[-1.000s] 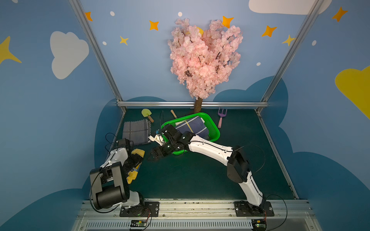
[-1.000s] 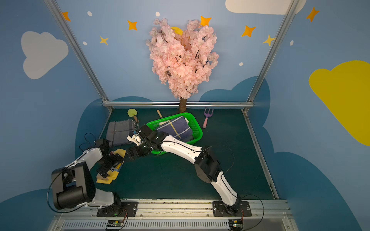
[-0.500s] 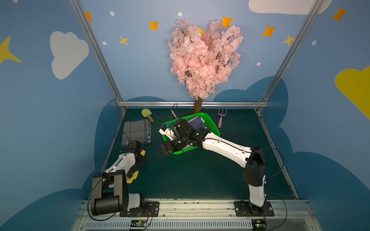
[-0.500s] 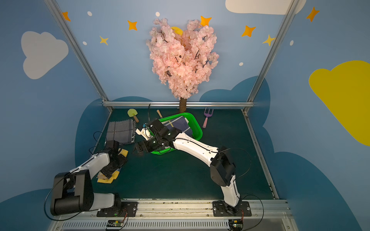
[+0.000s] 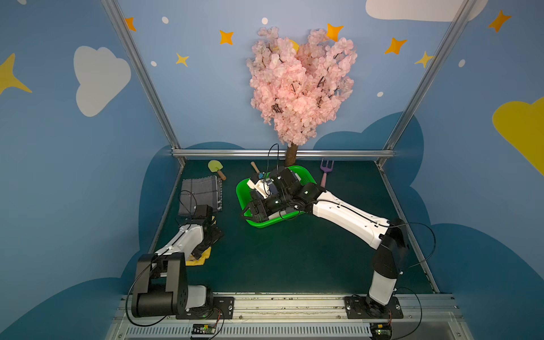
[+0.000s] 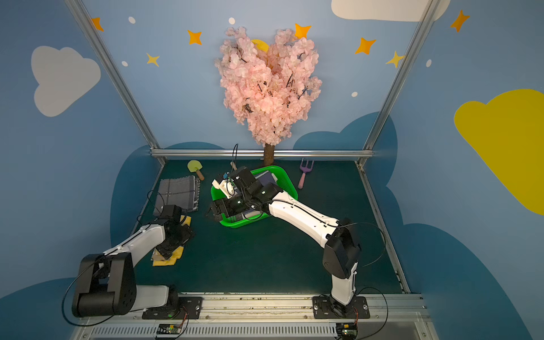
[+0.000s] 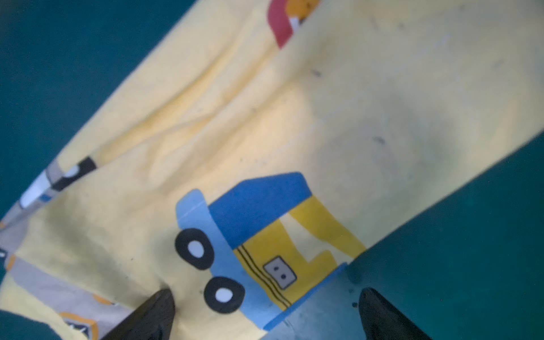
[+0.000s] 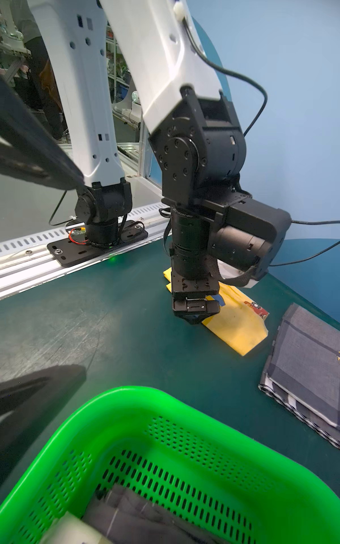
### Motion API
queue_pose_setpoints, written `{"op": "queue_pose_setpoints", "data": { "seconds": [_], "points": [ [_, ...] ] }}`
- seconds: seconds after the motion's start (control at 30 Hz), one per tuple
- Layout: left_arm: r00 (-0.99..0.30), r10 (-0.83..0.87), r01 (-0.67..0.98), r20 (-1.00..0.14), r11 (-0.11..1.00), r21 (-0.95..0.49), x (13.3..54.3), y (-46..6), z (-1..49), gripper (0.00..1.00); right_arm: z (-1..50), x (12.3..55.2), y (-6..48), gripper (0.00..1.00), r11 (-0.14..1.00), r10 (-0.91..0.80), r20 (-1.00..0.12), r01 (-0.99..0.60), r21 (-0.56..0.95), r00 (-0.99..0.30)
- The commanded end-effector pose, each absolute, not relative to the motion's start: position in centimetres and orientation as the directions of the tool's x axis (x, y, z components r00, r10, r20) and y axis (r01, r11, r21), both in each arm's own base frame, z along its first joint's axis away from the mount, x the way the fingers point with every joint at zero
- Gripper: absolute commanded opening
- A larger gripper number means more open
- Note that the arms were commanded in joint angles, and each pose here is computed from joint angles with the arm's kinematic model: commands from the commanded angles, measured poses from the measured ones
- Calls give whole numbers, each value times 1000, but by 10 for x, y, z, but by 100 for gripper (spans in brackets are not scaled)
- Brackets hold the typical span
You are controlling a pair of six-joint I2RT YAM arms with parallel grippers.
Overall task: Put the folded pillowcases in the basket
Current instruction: Move the pillowcase to the center of the board.
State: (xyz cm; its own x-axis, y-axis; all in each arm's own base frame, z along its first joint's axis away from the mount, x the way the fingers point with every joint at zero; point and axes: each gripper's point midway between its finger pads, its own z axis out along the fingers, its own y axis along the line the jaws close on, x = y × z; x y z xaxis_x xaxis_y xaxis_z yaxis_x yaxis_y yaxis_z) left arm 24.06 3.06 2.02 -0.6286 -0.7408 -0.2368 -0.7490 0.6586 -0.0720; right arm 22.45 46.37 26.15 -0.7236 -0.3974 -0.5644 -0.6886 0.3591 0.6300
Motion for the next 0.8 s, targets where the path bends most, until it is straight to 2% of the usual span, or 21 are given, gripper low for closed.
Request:
{"op": "queue_pose_setpoints", "data": {
  "seconds": [0.0,0.23,0.5,0.67,0.77],
  "points": [
    [-651,-746,-724,-142,666,-180,244,-9,17,99,281,228,450,97,356,-366,-612,-713,604,-701],
    [-651,-740,-697,-166,670,-254,253,-52,15,99,288,234,429,97,385,-341,-628,-714,585,-699],
    [-694,-669,-599,-267,742,-302,260,-127,26,99,292,238,402,97,426,-314,-638,-705,567,-703],
    [-733,-602,-480,-317,787,-387,262,-188,39,99,295,236,381,97,456,-286,-646,-693,558,-708],
    [-793,-508,-358,-336,835,-417,264,-243,52,99,293,237,366,97,487,-246,-642,-665,566,-726]
  ]
}}
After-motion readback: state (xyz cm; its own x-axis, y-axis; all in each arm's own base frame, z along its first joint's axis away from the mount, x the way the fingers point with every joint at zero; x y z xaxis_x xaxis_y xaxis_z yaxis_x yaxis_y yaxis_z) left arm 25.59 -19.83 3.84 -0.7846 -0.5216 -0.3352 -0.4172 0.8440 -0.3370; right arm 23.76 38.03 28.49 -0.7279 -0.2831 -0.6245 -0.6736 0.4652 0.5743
